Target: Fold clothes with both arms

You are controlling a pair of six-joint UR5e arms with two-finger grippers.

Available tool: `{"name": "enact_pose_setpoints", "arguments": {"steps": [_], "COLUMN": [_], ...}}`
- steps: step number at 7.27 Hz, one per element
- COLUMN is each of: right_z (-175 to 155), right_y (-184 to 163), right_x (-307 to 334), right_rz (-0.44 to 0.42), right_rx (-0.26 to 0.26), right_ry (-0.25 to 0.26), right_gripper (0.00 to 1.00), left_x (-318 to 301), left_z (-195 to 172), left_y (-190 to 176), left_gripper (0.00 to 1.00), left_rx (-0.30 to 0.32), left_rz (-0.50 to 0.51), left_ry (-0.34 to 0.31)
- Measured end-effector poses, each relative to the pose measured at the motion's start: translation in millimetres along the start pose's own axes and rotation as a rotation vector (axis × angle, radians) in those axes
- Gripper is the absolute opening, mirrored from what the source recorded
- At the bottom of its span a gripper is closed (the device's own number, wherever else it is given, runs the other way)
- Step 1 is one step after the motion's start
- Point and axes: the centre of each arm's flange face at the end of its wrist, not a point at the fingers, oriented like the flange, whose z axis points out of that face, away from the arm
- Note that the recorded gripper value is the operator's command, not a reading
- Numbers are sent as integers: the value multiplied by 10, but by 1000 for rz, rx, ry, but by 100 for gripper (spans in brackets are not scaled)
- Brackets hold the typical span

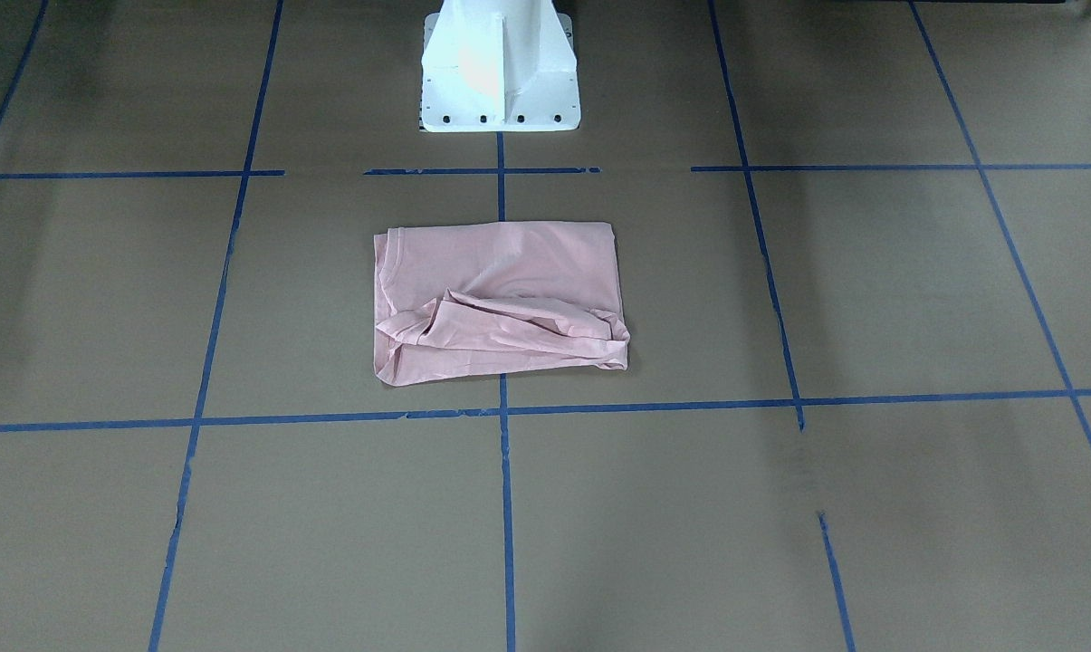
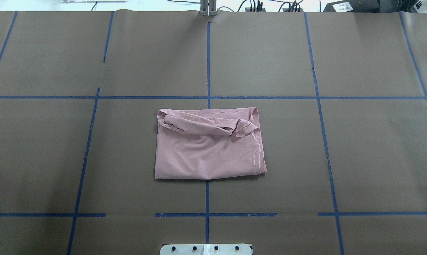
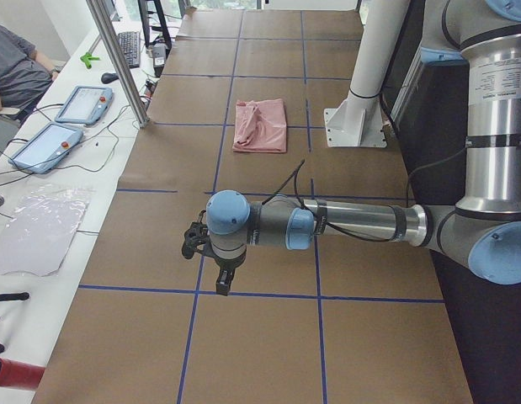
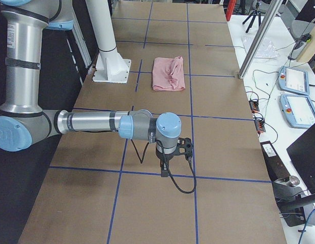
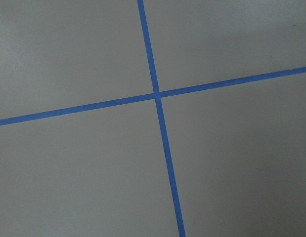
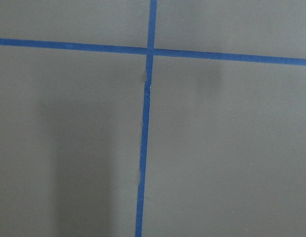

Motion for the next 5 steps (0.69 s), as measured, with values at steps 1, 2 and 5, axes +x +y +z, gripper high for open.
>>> {"name": "enact_pose_setpoints", "arguments": {"steps": [1, 2, 5], "right_z": [0, 0, 0], "right_y": [-1, -1, -1], "right_x": [-1, -1, -1], "right_rz": [0, 0, 1], "right_rx": [0, 0, -1], "right_ry": [0, -1, 0], "right_gripper": [100, 100, 100], "left_x": [2, 4, 13], "left_z": [-2, -3, -13], "left_y": [-1, -1, -10], "left_gripper": [100, 100, 100], "left_rx": [0, 1, 3], "left_rz": [0, 1, 3], "left_ry": [0, 0, 0]}}
